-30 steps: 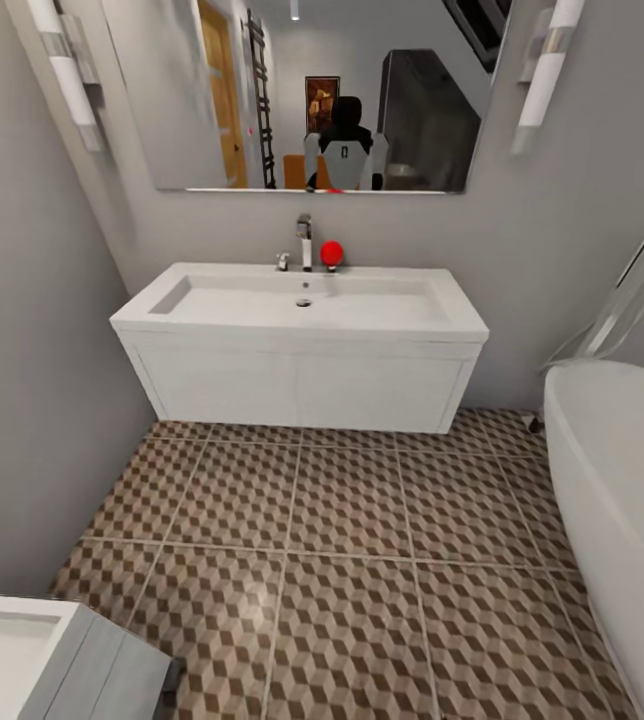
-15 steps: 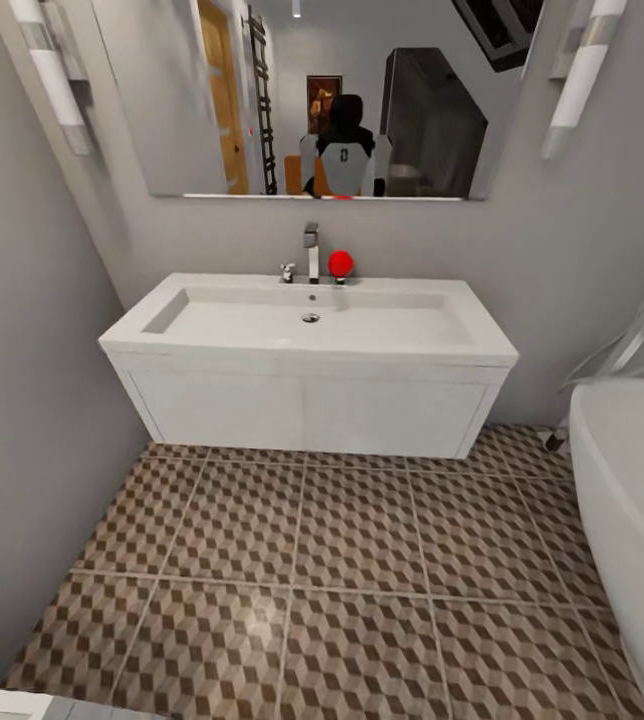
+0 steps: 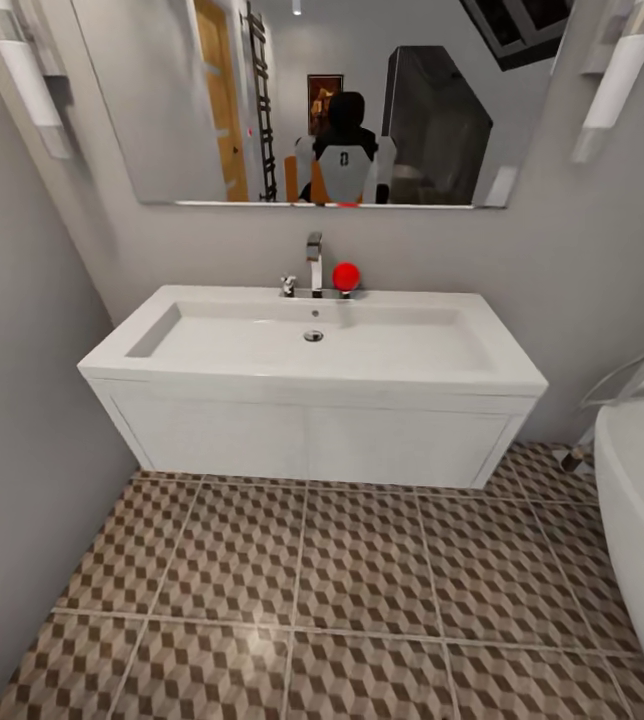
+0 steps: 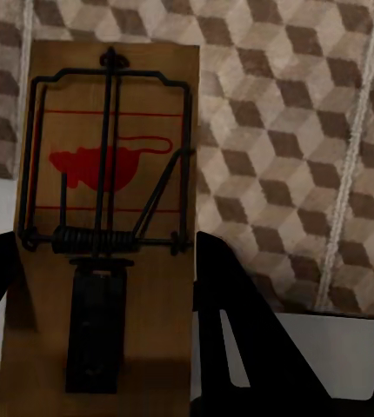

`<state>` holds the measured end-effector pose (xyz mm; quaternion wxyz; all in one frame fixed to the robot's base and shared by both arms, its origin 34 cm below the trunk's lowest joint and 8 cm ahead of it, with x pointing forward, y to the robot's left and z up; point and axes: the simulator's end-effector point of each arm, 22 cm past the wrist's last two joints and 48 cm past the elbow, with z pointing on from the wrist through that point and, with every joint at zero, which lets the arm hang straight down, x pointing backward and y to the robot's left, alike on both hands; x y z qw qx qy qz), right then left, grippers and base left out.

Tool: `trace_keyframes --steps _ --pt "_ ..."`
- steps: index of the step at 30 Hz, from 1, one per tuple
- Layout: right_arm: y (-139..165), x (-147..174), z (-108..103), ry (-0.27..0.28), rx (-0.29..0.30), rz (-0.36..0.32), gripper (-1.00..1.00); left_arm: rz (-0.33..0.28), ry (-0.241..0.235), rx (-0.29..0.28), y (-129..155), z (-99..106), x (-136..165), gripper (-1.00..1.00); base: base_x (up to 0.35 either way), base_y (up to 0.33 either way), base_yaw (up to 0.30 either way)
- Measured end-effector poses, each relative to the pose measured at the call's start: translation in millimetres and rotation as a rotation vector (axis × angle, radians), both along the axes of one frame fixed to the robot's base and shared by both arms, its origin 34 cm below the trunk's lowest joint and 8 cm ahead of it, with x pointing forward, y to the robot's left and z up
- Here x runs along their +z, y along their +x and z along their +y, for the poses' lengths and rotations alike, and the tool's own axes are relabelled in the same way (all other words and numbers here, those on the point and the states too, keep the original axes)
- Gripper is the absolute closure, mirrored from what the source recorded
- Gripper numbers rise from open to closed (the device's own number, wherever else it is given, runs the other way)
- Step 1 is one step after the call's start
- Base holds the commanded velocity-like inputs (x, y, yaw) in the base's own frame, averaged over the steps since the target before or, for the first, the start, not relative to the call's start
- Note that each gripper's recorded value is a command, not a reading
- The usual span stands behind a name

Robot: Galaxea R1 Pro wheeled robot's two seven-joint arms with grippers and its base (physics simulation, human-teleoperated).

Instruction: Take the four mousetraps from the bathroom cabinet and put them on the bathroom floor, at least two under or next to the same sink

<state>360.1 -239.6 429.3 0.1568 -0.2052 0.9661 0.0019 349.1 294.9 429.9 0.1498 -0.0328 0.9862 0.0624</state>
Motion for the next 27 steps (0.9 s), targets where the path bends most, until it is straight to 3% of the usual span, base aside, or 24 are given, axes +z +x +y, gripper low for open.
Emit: trace_keyframes --steps 14,25,27 --pt "2.5 0.5 -0.9 0.001 -0.006 -0.007 1.0 0.0 0.0 0.0 0.0 -0.1 -0.1 1.0 0.301 -0.138 0.0" --pt "6.0 0.9 -0.1 0.004 -0.015 -0.014 1.0 -0.003 0.003 0.002 0.9 -0.6 0.0 1.0 0.033 -0.026 0.0" --pt "8.3 1.4 9.2 0.015 -0.012 -0.016 1.0 -0.005 -0.006 0.008 1.4 -5.8 -0.2 1.0 0.0 0.0 0.0"
